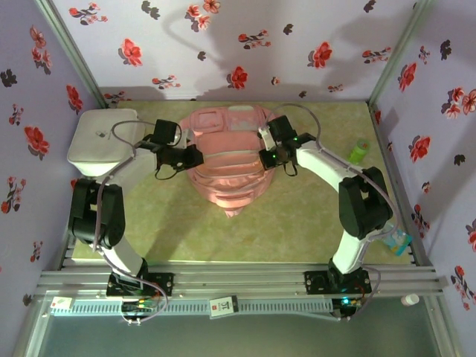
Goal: Pack books, pencil case, and school supplies into a backpack
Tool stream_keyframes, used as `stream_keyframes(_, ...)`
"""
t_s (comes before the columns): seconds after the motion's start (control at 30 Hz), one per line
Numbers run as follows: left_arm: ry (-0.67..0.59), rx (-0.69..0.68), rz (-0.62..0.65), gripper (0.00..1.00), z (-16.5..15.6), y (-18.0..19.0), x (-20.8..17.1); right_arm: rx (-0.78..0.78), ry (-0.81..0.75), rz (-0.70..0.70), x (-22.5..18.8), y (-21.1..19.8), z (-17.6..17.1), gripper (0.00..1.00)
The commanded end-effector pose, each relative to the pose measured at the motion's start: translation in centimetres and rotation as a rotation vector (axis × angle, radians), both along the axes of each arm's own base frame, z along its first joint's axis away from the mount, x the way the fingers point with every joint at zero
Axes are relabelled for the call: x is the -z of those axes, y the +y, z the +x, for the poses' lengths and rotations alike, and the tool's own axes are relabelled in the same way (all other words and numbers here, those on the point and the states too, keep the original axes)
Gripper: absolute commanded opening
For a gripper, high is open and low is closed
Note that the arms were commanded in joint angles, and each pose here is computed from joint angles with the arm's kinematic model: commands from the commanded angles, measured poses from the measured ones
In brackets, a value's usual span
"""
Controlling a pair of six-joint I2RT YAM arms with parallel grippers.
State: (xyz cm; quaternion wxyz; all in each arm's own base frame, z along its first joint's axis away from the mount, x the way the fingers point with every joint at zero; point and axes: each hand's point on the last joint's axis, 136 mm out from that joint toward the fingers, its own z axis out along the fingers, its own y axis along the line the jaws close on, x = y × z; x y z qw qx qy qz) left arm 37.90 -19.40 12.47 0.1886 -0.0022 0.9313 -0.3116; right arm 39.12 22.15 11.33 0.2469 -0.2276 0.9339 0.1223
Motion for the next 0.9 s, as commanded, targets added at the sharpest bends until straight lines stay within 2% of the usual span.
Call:
stream_keyframes(0.0,0.060,0.053,0.131,0.00,-1.6,1.7,2.1,-0.013,-0.036,-0.079,-0.3,-2.9,1.9,0.10)
stream_keyframes(0.23,0.080,0.078,0.129,0.00,-1.7,1.4,2.5,-0.071,-0.039,-0.051,0.1,-3.3,2.9,0.16)
stream_keyframes(0.4,0.081,0.088,0.119,0.00,-1.7,1.1,2.4,-0.090,-0.028,0.025,-0.1,-2.9,3.1,0.13)
stream_keyframes(0.6,0.086,0.098,0.111,0.00,-1.6,0.7,2.4,-0.038,-0.064,0.056,-1.1,-2.8,4.3,0.10)
stream_keyframes(0.77,0.044,0.102,0.036,0.00,-0.5,-0.9,0.6,-0.036,-0.077,0.219,-5.0,-1.9,1.9,0.22)
stream_keyframes(0.8,0.036,0.112,0.020,0.00,-0.4,-1.4,0.2,-0.027,-0.085,0.234,-5.4,-2.0,1.3,0.29)
stream_keyframes(0.87,0.017,0.132,0.009,0.00,0.2,-2.4,-0.4,0.014,-0.127,0.253,-7.0,-2.8,0.3,0.51)
